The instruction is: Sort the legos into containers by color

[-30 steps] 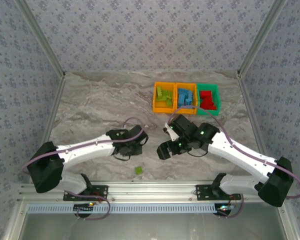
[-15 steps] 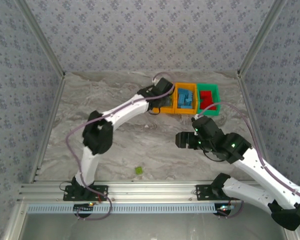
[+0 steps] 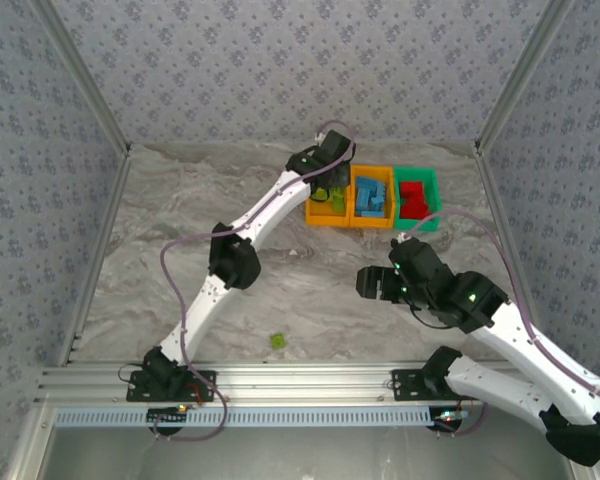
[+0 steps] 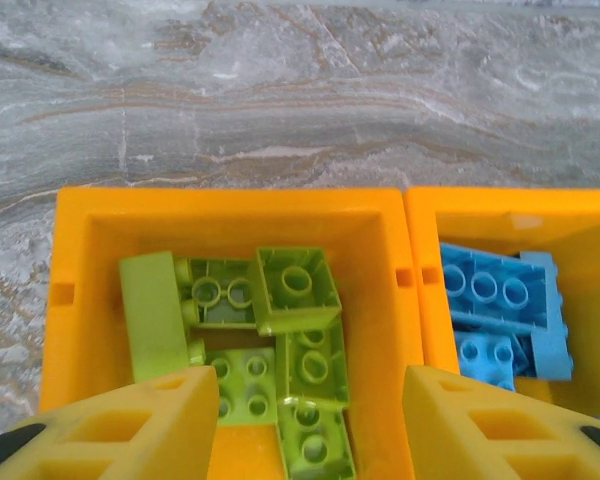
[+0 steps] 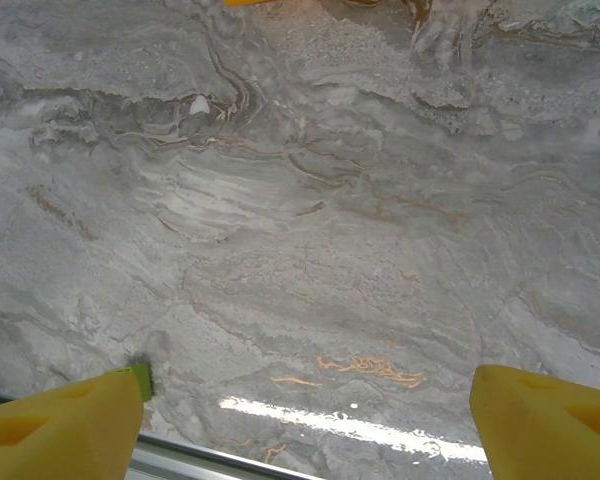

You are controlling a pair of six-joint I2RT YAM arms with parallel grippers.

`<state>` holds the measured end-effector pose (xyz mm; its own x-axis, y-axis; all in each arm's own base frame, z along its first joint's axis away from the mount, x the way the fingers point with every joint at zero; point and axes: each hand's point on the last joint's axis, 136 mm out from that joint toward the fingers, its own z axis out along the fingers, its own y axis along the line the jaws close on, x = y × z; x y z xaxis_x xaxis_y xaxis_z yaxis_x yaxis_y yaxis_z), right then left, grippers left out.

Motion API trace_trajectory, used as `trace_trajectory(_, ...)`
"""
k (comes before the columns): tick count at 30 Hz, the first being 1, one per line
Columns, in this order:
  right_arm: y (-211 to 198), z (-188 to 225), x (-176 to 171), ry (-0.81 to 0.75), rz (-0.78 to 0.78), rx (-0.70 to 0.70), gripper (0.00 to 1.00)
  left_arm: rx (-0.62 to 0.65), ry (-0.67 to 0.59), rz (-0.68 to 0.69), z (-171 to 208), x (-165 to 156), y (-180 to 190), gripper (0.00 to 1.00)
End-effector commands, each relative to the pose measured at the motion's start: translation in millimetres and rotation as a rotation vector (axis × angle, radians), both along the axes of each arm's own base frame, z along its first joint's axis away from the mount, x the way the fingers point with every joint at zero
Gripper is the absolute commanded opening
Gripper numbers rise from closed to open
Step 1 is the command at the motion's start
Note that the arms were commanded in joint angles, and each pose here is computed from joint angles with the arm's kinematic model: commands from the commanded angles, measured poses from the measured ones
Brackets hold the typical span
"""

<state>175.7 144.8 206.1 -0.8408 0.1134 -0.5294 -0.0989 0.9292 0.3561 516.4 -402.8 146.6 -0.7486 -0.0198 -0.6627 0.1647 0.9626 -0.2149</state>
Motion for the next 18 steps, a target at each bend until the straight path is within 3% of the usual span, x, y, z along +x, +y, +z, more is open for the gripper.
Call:
trace_trajectory(1, -1, -11, -1, 0.027, -0.019, -0.016, 0.88, 0.021, 0.021, -0.088, 54, -35, 12, 0.50)
trace_trajectory(4, 8, -20, -3, 0.050, 0.001, -0.011, 0.88, 0.027, 0.005, -0.143, 74, -64, 24, 0.52)
trace_trajectory(6, 17, -25, -4, 0.055, 0.022, -0.009, 0.88, -0.043, -0.062, -0.159, 96, -87, 37, 0.55)
trace_trajectory(12, 63, -43, -13, 0.074, 0.108, 0.005, 0.88, -0.102, -0.108, -0.211, 122, -178, 109, 0.70)
trace_trajectory(18, 117, -64, -40, 0.090, 0.236, -0.038, 0.88, -0.081, 0.005, -0.224, 79, -285, 196, 0.80)
